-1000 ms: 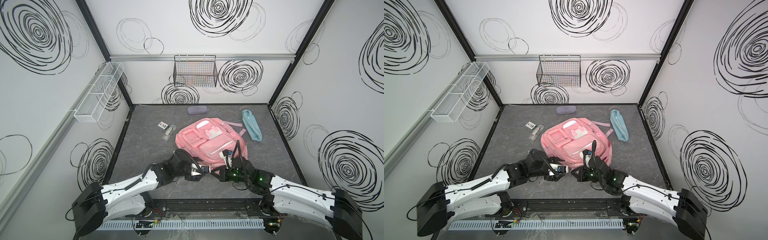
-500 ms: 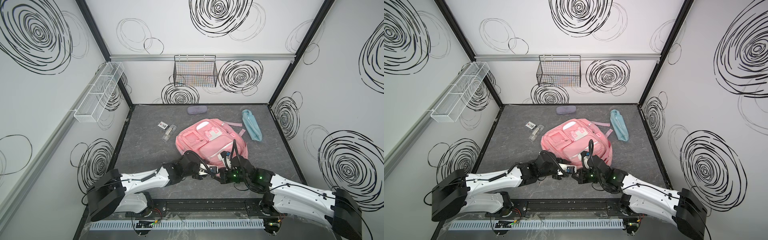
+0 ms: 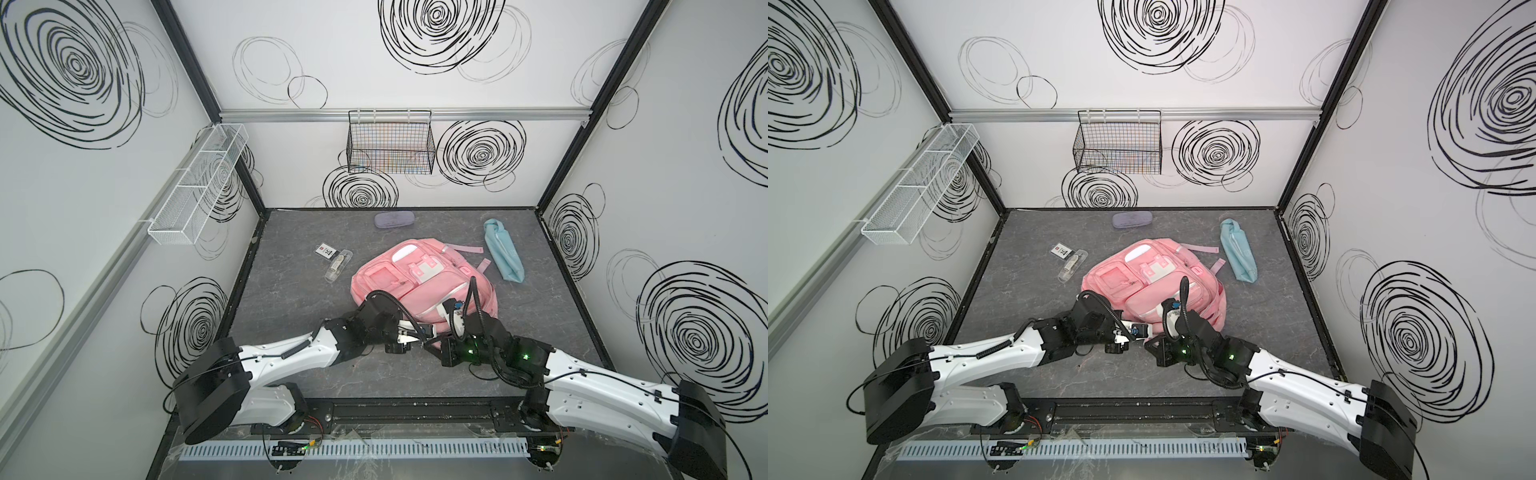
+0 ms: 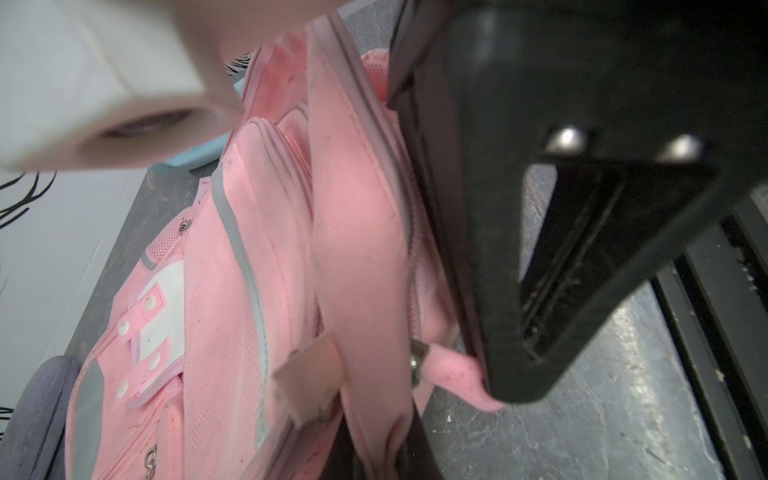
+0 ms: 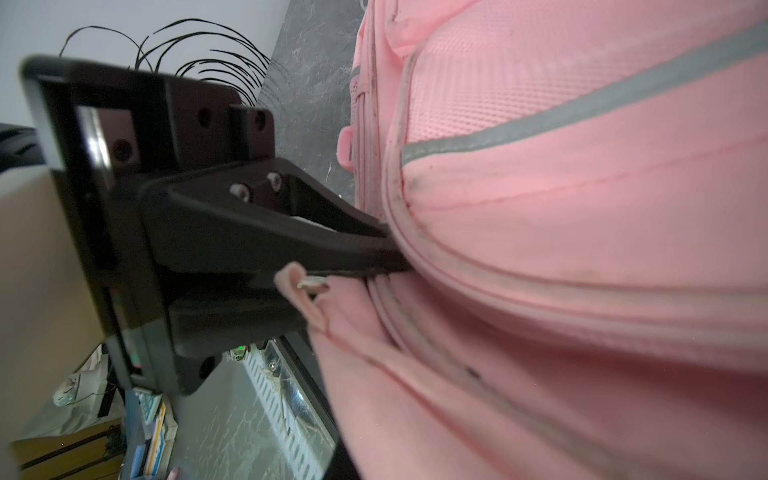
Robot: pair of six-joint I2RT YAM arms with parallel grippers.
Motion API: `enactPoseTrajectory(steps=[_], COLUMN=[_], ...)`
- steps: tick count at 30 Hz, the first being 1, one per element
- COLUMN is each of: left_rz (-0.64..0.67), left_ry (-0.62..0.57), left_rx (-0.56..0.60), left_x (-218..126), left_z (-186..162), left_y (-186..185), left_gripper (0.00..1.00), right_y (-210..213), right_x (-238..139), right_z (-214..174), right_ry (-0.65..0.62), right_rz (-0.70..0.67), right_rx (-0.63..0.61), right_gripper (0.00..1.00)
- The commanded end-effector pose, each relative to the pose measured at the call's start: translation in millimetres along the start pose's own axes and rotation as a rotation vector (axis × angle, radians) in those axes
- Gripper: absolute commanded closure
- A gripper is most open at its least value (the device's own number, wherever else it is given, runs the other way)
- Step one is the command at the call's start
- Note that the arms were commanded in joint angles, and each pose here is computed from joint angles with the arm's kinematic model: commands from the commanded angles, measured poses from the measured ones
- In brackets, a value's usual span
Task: Pack the student bag
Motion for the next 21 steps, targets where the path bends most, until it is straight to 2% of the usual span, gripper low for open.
enactPoseTrajectory(steps=[1,3,5,9,12,17,21], left_rz=[-0.117,-0.145,-0.155,-0.172,-0.182,-0.151,-0.139], left_ry=[-0.115,-0.137,-0.145,-0.159,-0.182,-0.231,-0.291], left_rx=[-0.079,-0.088,-0.094,-0.102,-0.116,-0.160,-0.237], left_x=[-5,-7,-7,-7,-9,-13,-20], left_z=[17,19,20,21,23,26,30], left_y=[-6,-8,-8,-9,-10,-5,6], left_gripper=[1.00,1.00,1.00,1.00,1.00,1.00,1.00], right_y=[12,11,10,6,4,-1,-8], right_x=[-13,-13,-14,-11,-9,1,8], right_z=[36,39,40,38,37,33,24], right_ry=[-0.333,-0.379,-0.402,-0.438,-0.464,-0.436,-0.418], right_rz=[-0.008,-0.026,-0.032,-0.030,-0.025,-0.045,-0.056], right_rx=[-0.044,-0.053,-0.061,-0.060,-0.065,-0.049,-0.036], right_gripper=[0.90,0.89,0.82,0.74,0.73,0.70,0.65])
Point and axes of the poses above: each gripper's point midway between its finger pads, its own x axis out along the fingers, its own y axis along the line the jaws close on, z = x × y, the point moved 10 cm from there along -x, back along the fingers, and after that the axes turned 3 degrees about -x, right-handed, at the moved point
